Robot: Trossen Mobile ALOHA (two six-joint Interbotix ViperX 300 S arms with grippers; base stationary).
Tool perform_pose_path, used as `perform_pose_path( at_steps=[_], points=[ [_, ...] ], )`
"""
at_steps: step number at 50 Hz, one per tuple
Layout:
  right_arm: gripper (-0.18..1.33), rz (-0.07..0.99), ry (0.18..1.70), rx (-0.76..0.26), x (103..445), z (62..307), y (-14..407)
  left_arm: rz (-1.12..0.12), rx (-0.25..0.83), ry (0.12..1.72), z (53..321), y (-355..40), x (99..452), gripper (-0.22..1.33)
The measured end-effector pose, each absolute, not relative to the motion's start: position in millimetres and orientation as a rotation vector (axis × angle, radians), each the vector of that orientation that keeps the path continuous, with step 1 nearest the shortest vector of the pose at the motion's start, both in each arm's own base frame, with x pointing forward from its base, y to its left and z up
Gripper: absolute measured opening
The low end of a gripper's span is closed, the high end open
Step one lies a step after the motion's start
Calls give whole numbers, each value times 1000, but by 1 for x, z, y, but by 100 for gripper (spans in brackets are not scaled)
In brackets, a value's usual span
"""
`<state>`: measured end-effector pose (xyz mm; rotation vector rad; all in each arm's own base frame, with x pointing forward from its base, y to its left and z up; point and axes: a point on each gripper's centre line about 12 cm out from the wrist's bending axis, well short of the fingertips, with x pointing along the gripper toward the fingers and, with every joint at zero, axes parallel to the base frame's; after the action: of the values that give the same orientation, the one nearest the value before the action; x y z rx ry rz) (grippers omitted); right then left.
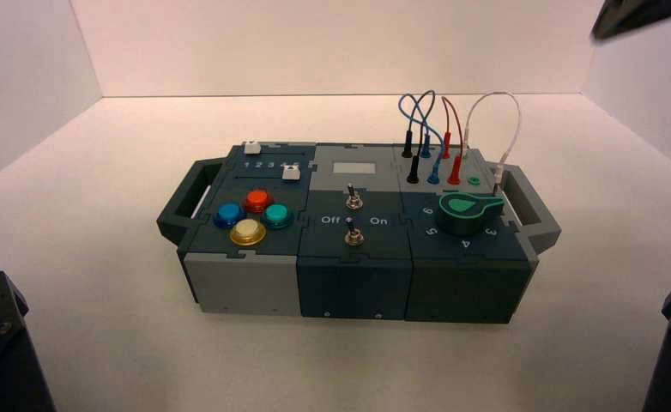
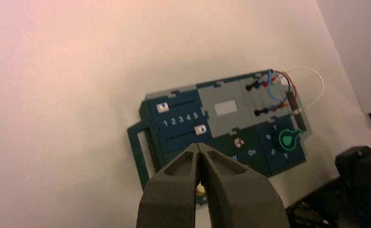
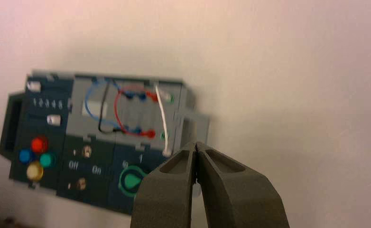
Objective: Flip the bottom switch on with the left gripper.
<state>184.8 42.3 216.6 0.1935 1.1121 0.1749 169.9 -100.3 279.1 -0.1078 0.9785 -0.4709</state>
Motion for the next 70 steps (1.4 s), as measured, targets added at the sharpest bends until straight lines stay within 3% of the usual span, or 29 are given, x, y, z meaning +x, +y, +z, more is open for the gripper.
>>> perform_pose_path(
  at_steps=[19, 42, 70],
  points=[
    [-14, 217, 1365, 179, 192, 168, 60, -518, -59, 1097, 257, -120, 174, -16],
    [-14, 193, 1506, 148, 200, 124, 61, -524, -106, 1174, 245, -129, 170, -16],
    [-14, 212, 1601, 100, 215, 100, 75, -597, -92, 1334, 218, -142, 138, -16]
  ],
)
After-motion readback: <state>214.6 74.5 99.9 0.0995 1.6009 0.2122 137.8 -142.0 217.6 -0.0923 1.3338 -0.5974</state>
